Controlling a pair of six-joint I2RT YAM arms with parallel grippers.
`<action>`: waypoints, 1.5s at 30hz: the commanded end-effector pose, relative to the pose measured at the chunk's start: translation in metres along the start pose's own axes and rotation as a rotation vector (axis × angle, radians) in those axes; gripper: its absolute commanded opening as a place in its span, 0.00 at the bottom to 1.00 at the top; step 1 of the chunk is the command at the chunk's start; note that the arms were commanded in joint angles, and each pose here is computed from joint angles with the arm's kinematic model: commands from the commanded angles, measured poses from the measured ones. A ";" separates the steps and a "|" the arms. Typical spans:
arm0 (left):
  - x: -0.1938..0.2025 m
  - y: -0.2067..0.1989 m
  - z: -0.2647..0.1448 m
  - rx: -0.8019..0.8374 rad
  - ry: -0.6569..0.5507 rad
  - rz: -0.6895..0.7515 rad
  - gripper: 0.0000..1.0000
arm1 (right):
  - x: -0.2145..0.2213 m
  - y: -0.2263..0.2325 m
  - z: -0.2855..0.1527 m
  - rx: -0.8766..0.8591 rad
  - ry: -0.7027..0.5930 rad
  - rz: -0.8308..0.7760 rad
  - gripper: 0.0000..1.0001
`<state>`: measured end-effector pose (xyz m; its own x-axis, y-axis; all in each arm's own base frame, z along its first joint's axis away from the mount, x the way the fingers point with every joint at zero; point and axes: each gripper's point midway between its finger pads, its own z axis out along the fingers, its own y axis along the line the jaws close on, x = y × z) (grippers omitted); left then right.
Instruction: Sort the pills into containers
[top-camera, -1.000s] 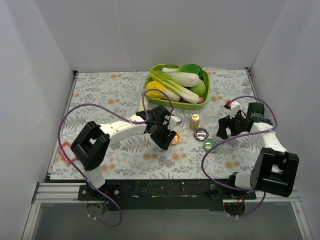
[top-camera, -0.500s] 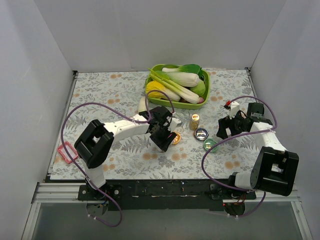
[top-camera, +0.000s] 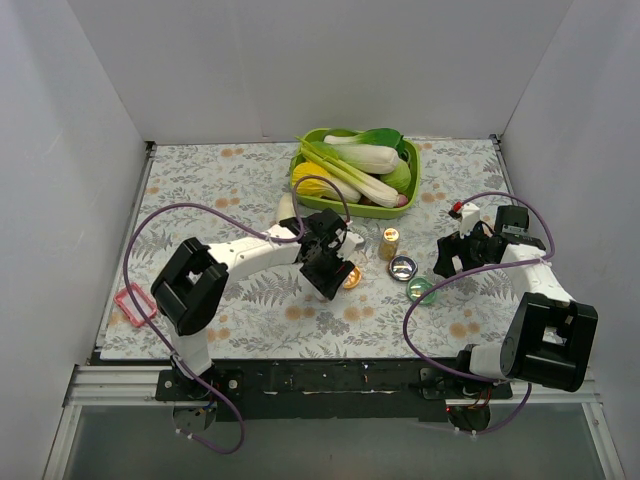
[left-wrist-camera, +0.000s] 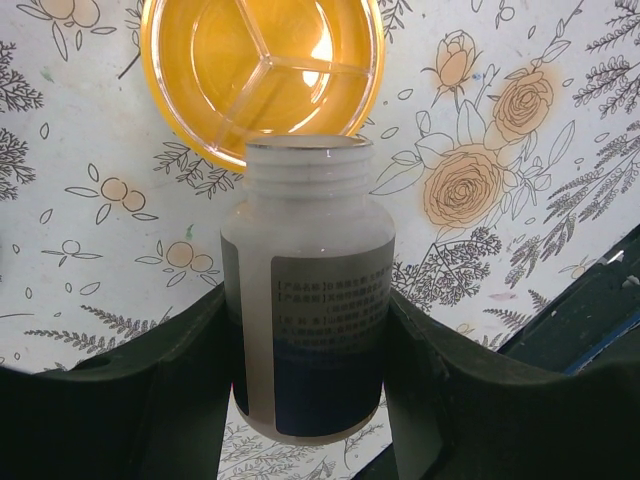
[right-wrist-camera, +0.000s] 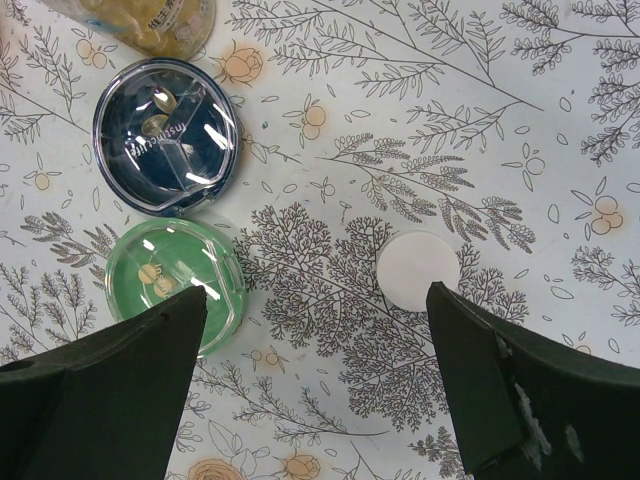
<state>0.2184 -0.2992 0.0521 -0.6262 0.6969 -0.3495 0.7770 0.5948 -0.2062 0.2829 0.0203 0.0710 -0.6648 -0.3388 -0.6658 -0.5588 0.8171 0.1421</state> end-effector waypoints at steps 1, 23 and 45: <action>-0.012 -0.003 -0.008 -0.010 -0.015 0.005 0.00 | -0.004 0.001 -0.001 -0.016 -0.014 0.001 0.98; -0.009 -0.001 -0.006 -0.030 0.055 -0.013 0.00 | -0.004 0.001 -0.002 -0.020 -0.016 0.003 0.98; -0.011 0.001 -0.011 -0.054 0.090 -0.018 0.00 | -0.003 0.001 -0.002 -0.022 -0.014 0.005 0.98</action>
<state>0.2215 -0.2972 0.0557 -0.6515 0.7179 -0.2456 0.7580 0.6293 -0.1713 0.2829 0.0193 0.0711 -0.6660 -0.3330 -0.6675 -0.5560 0.8182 0.1466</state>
